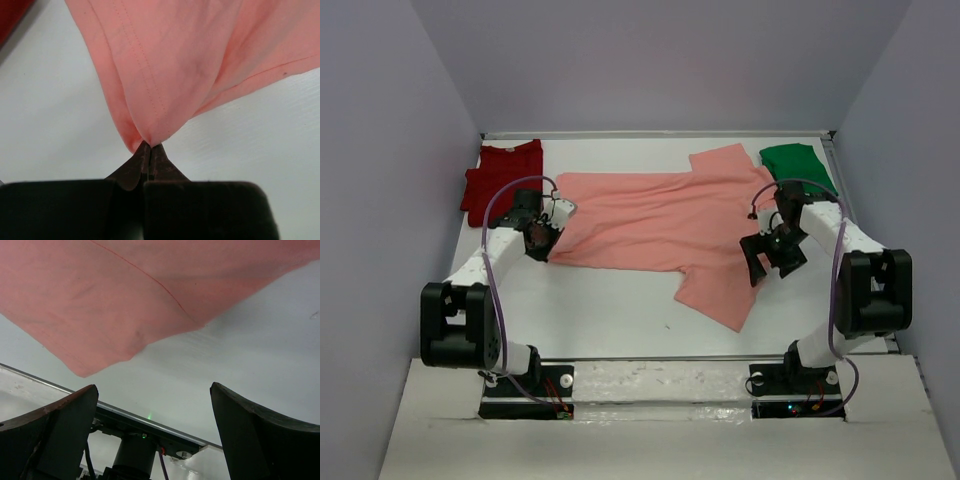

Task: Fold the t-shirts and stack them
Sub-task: Flatten out the tshirt

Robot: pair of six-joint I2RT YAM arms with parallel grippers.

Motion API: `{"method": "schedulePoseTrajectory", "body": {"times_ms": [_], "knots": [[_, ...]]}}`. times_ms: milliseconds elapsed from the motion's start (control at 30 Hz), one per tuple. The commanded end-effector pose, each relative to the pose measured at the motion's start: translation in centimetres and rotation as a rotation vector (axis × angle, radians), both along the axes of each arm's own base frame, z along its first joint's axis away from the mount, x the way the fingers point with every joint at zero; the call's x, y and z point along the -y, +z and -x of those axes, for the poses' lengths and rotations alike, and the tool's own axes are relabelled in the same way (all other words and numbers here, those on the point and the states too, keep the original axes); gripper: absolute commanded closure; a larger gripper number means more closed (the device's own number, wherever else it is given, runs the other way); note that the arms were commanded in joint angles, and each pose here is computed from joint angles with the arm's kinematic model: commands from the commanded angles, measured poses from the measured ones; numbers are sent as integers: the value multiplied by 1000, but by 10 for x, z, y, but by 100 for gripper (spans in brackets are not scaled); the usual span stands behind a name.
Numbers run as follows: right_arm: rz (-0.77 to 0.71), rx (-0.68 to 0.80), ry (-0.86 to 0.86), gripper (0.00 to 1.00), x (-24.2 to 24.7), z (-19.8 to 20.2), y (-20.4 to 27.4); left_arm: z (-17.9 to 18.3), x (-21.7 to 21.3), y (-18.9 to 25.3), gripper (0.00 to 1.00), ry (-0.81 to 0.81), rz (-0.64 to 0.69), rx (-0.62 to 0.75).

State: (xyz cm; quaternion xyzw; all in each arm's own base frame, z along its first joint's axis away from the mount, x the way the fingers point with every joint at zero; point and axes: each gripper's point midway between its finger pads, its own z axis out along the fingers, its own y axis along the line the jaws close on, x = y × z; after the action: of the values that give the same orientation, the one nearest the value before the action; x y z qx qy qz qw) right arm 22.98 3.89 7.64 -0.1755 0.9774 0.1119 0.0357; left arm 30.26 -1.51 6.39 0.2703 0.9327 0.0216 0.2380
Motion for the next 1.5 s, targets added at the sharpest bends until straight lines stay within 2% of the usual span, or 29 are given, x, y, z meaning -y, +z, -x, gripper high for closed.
{"method": "schedulePoseTrajectory", "body": {"times_ms": [0,167,400,700,800,900,933,1000,1033,1100,1133,1333,1467], "knots": [[-17,-16,-33,1,-4,-15,-11,-4,-3,25,100,12,-2,57],[-97,-66,-41,6,-19,-25,-26,-3,-2,31,100,14,6,70],[-111,-67,-40,16,-22,-37,-33,2,-4,30,100,14,-8,66],[-68,-43,-30,19,-14,-40,-39,1,-2,34,100,13,3,64],[-63,-45,-28,27,-13,-37,-40,1,-3,36,100,12,-1,67],[-64,-53,-28,45,-13,-32,-41,1,-3,36,100,14,-4,68],[-59,-56,-28,59,-13,-30,-42,1,-3,37,100,13,-5,68],[-59,-57,-28,75,-12,-28,-42,1,-4,37,100,15,-6,68],[-53,-54,-31,88,-12,-28,-41,0,-3,39,100,16,-4,74],[-54,-49,-29,97,-12,-29,-40,-1,-3,39,100,15,-3,75],[-46,-51,-30,100,-10,-29,-41,-1,-4,39,100,18,-4,74],[-38,-6,-29,100,-9,-37,-29,-6,-5,48,100,37,-4,107],[-19,144,-28,100,-5,-61,11,-18,-4,76,100,63,16,193]]}}
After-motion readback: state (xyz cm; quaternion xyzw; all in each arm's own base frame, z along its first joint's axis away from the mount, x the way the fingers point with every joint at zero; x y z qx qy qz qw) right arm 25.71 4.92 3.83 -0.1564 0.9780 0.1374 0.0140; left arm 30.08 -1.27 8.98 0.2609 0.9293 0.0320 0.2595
